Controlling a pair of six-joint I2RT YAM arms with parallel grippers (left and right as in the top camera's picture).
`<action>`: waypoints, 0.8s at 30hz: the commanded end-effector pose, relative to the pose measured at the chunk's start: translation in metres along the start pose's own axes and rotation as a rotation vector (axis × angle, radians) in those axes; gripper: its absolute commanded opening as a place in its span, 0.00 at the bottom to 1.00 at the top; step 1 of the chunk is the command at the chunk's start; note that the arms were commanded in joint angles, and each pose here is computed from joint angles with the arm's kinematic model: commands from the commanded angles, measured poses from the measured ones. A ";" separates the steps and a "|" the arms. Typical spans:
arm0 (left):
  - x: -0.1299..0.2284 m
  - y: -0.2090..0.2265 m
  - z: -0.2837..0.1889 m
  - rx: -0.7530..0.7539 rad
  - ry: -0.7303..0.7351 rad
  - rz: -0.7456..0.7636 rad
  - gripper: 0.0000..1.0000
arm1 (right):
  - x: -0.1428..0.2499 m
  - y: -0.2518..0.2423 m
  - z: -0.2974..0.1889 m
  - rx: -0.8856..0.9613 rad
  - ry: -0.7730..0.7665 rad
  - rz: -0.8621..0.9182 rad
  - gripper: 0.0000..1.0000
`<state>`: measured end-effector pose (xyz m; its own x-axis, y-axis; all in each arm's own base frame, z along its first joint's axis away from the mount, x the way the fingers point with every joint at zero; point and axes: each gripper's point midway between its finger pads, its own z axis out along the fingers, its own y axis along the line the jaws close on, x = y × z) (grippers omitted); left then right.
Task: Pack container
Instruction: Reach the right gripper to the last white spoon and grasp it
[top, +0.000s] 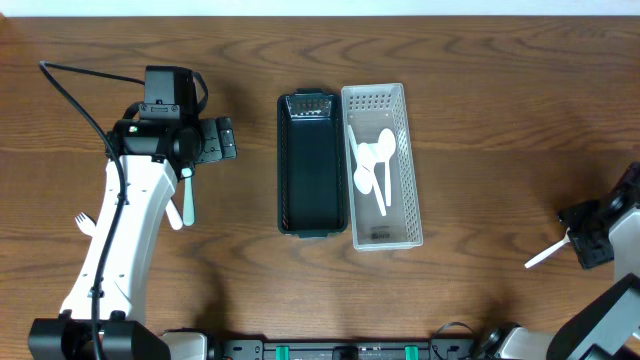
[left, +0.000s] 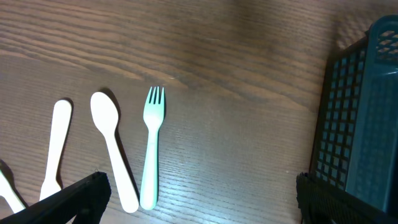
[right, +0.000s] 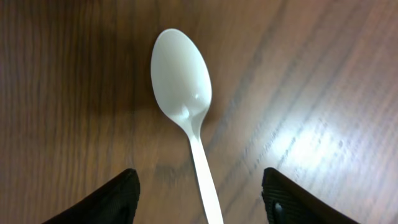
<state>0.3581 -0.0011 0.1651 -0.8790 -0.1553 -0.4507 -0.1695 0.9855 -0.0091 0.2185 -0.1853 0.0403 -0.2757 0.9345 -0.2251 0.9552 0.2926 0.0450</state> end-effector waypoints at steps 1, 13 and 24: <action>-0.007 0.003 -0.003 -0.012 -0.015 0.000 0.98 | 0.003 -0.001 0.013 0.015 0.027 -0.036 0.68; -0.007 0.003 -0.003 -0.012 -0.015 -0.001 0.98 | 0.013 -0.001 0.052 0.052 0.110 -0.043 0.65; -0.007 0.003 -0.003 -0.012 -0.015 -0.001 0.98 | 0.015 -0.001 0.055 0.058 0.117 -0.045 0.04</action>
<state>0.3581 -0.0011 0.1651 -0.8790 -0.1553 -0.4507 -0.1695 0.9855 -0.0091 0.2263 -0.1864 -0.0060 -0.3264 0.9342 -0.1439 0.9436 0.3309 0.0074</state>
